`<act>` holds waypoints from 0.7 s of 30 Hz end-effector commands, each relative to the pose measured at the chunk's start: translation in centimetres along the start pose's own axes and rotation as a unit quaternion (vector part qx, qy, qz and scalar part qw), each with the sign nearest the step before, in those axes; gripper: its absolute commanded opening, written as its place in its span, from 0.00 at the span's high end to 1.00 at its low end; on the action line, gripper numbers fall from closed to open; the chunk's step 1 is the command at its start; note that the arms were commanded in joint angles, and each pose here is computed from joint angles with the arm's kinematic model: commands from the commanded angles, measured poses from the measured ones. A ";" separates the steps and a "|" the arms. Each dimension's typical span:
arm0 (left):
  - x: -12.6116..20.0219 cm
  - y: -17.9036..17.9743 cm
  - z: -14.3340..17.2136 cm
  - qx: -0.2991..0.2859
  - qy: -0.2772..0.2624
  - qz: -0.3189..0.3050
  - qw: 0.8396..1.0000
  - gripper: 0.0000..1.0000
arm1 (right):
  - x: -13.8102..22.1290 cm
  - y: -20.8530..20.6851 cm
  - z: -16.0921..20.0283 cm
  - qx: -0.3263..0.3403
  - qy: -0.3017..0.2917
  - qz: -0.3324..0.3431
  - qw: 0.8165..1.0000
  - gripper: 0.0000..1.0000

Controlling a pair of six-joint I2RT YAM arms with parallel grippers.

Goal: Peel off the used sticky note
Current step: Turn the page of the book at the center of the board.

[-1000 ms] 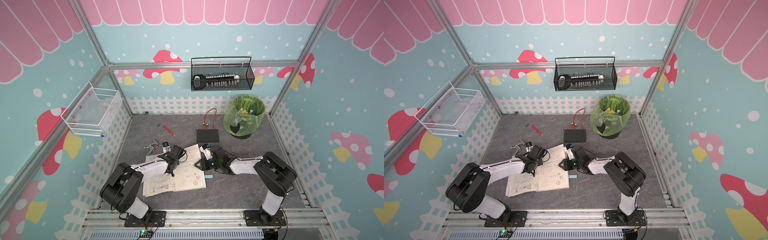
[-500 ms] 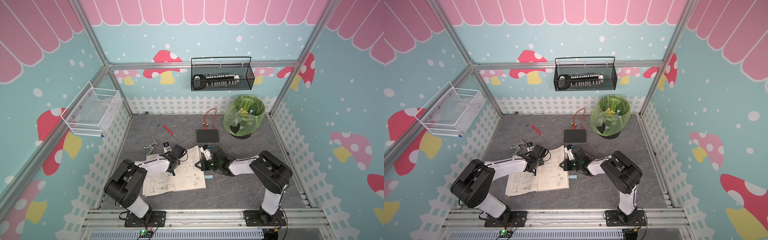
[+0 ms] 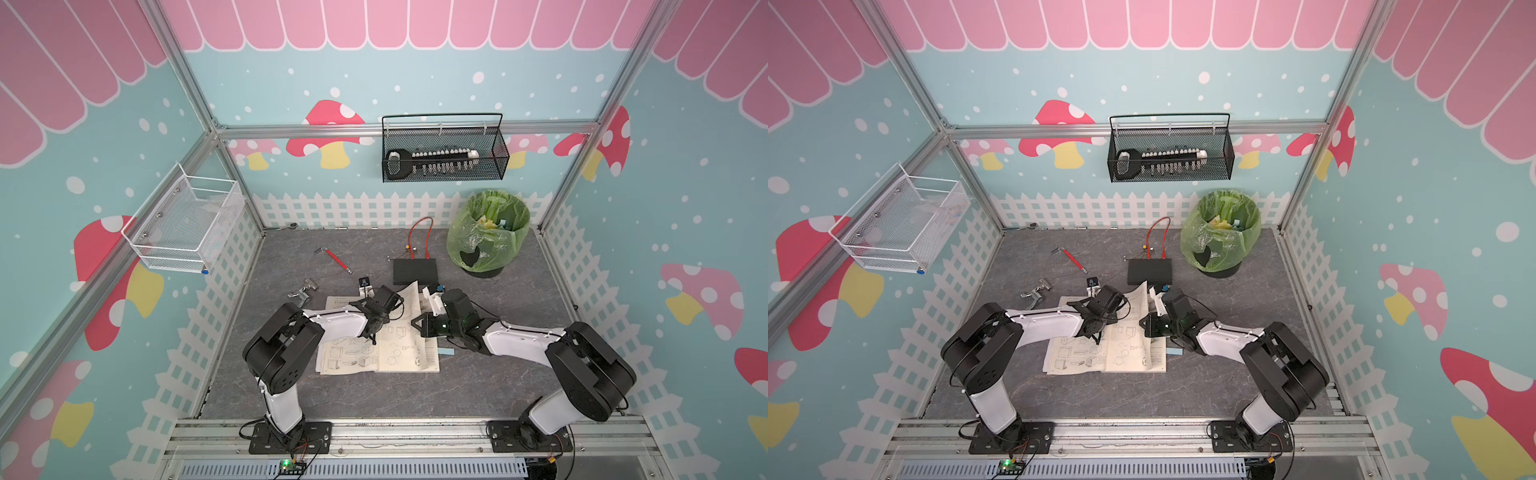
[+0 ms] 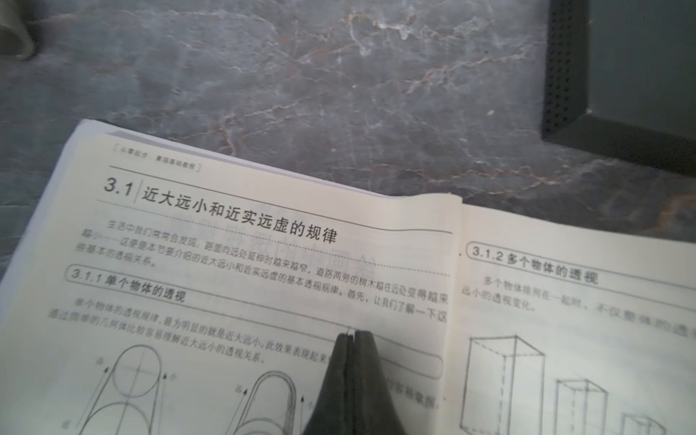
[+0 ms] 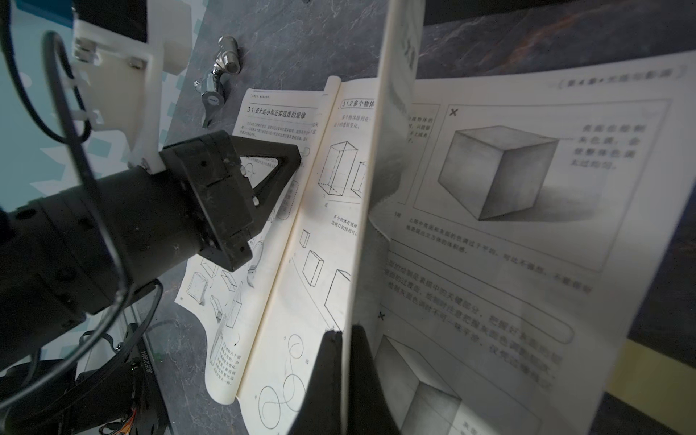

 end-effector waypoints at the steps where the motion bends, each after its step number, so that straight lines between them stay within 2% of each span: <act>1: 0.0 -1.9 3.3 -0.021 0.066 0.051 0.996 1.00 | 0.5 0.1 -1.2 0.025 -0.024 0.007 0.999 1.00; 5: 1.3 -1.7 1.7 -0.034 0.039 0.056 0.997 1.00 | 0.1 1.8 -1.5 0.034 -0.013 -0.030 0.999 1.00; 14: 7.5 -1.4 -5.5 -0.048 -0.075 0.086 0.992 0.99 | -0.7 6.2 -2.9 0.053 0.010 -0.112 0.992 1.00; 17: 9.4 -1.1 -6.9 -0.052 -0.101 0.097 0.989 0.86 | -1.1 7.1 -3.0 0.057 0.018 -0.128 0.990 0.97; 19: 10.6 -0.8 -7.5 -0.052 -0.116 0.103 0.986 0.76 | -1.3 7.6 -3.1 0.058 0.023 -0.138 0.988 0.88; 21: 11.5 -0.4 -7.7 -0.050 -0.126 0.109 0.985 0.70 | -1.4 8.0 -3.1 0.058 0.025 -0.147 0.987 0.80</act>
Point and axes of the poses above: each gripper's point midway between its finger pads, its own x axis back along the fingers, its own y axis along the line the jaws close on, z = x × y, the point moved 2 cm from there along x, back along the fingers, and after that the axes turned 14 degrees about -x, right-handed, at the moved point
